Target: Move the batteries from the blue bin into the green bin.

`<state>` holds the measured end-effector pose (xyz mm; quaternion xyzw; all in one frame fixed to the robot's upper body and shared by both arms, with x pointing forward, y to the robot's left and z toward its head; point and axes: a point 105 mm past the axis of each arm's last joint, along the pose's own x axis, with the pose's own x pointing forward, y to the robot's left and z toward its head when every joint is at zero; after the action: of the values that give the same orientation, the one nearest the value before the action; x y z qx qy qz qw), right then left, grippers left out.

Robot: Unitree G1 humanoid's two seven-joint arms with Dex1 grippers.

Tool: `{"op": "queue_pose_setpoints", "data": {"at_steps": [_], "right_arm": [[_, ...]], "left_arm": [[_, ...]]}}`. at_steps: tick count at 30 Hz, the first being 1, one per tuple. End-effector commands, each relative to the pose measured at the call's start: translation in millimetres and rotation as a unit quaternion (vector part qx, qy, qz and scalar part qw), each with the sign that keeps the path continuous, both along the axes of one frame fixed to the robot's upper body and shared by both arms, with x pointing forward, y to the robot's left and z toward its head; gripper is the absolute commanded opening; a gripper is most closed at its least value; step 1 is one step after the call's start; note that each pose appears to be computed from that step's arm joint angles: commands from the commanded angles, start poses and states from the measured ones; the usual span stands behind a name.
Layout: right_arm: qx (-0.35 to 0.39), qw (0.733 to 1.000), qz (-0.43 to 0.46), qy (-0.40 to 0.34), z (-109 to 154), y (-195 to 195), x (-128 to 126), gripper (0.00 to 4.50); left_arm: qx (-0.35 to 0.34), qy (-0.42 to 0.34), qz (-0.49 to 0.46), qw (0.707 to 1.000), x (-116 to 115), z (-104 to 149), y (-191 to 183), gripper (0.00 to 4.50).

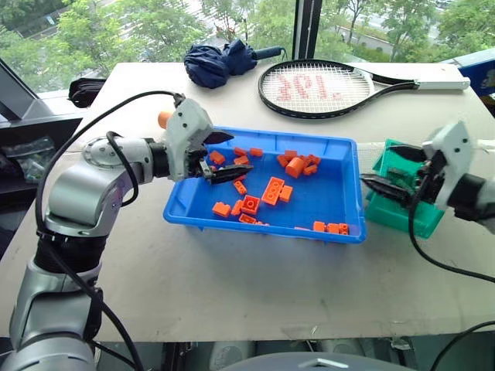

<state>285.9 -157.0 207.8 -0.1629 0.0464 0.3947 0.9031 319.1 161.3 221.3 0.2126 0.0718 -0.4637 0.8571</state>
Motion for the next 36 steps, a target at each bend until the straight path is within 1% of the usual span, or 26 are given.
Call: {"op": "queue_pose_setpoints", "data": {"at_steps": [1, 5, 9, 13, 17, 21, 22, 24, 26, 30, 36], "right_arm": [[-0.009, 0.999, 0.042, -0.023, 5, 22, 6, 4.46], [0.013, 0.992, 0.12, -0.035, 10, 53, 4, 4.46], [0.028, 0.988, 0.146, -0.041, 16, 56, 0, 4.46], [0.022, 0.989, 0.138, -0.042, 16, 47, -1, 4.46], [0.022, 0.992, 0.119, -0.044, 14, 39, -4, 4.46], [0.027, 0.993, 0.103, -0.042, 12, 33, -12, 4.46], [0.029, 0.994, 0.099, -0.041, 13, 32, -14, 4.46], [0.033, 0.994, 0.092, -0.039, 13, 27, -18, 4.46], [0.036, 0.995, 0.086, -0.036, 13, 24, -21, 4.46], [0.036, 0.996, 0.076, -0.029, 11, 16, -24, 4.46], [0.047, 0.996, 0.071, -0.029, 13, 14, -25, 4.46]], "left_arm": [[0.041, -0.01, 0.041, 0.998, -4, 6, 31, 4.5], [0.072, 0.008, 0.079, 0.994, -6, -3, 46, 4.5], [0.079, 0.036, 0.106, 0.991, -4, -18, 38, 4.5], [0.094, 0.084, 0.127, 0.984, -1, -41, 30, 4.5], [0.092, 0.119, 0.143, 0.978, 4, -55, 12, 4.5], [0.084, 0.143, 0.191, 0.968, 8, -68, 3, 4.5], [0.076, 0.145, 0.21, 0.964, 10, -69, 3, 4.5], [0.083, 0.143, 0.249, 0.954, 12, -77, 9, 4.5], [0.087, 0.134, 0.271, 0.949, 15, -79, 13, 4.5], [0.051, 0.106, 0.293, 0.949, 23, -68, 5, 4.5], [0.034, 0.082, 0.3, 0.95, 21, -59, -3, 4.5]]}}
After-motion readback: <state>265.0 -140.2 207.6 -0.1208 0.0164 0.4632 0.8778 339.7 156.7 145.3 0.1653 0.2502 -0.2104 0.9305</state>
